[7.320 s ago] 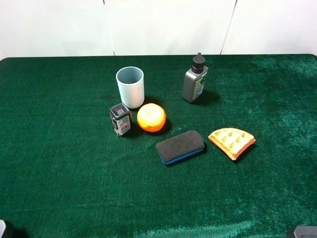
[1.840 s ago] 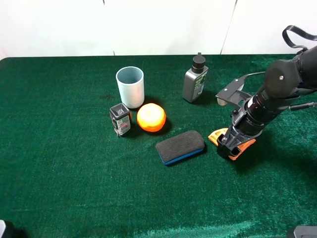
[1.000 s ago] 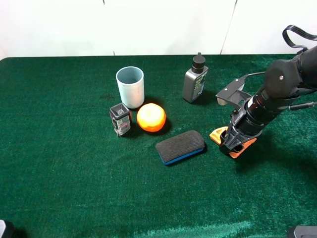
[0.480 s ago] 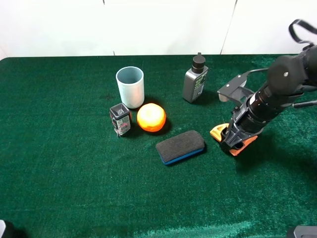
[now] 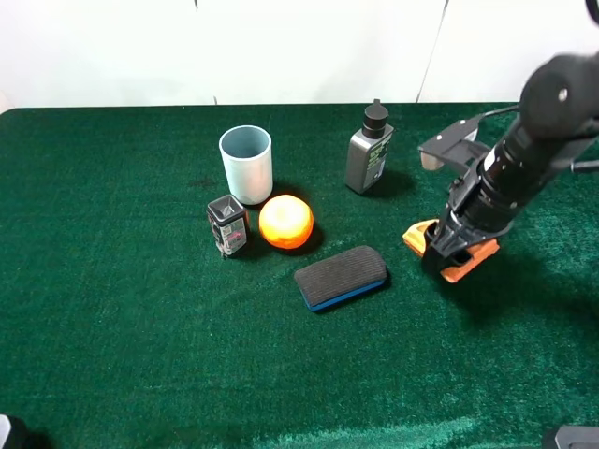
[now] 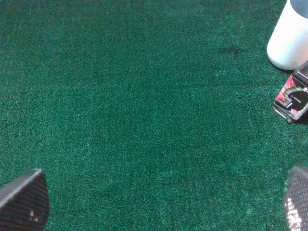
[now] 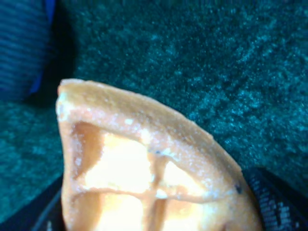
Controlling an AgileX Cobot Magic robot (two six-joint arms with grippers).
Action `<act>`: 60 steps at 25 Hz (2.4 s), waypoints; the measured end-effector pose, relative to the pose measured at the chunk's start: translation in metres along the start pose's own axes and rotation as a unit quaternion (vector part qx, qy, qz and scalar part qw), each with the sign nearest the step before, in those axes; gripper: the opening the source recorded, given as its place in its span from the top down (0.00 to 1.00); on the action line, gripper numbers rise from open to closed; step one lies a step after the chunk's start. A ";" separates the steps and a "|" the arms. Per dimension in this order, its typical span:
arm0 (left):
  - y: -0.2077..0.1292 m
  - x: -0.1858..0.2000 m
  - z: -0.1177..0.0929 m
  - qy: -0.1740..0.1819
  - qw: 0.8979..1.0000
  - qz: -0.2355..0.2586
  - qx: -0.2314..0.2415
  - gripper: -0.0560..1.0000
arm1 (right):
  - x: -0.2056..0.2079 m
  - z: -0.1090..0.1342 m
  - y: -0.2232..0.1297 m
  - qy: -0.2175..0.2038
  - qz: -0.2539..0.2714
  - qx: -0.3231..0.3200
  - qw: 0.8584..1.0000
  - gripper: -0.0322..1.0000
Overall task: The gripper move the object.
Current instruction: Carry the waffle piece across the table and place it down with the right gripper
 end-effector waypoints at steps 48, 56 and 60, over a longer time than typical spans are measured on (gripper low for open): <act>0.000 0.000 0.000 0.000 1.000 0.000 0.000 0.01 | 0.028 -0.105 0.120 -0.018 -0.064 -0.292 0.954 0.47; 0.000 0.000 0.000 0.000 1.000 0.000 0.000 0.01 | -0.003 -0.116 0.131 -0.023 -0.082 -0.316 0.945 0.47; 0.000 0.000 0.000 0.000 1.000 0.000 0.000 0.01 | -0.013 -0.119 0.134 -0.025 -0.090 -0.318 0.943 0.47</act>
Point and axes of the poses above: a point on each arm's last joint axis where the gripper is mounted, x pointing back along that axis away from the gripper, z along the wrist's bending axis when the last joint is at zero, y = z × x, the point moved 10 cm from there along -x, pointing out along that axis toward the gripper, and after that the axes turned 5 degrees about -x, right-handed, at the moved point
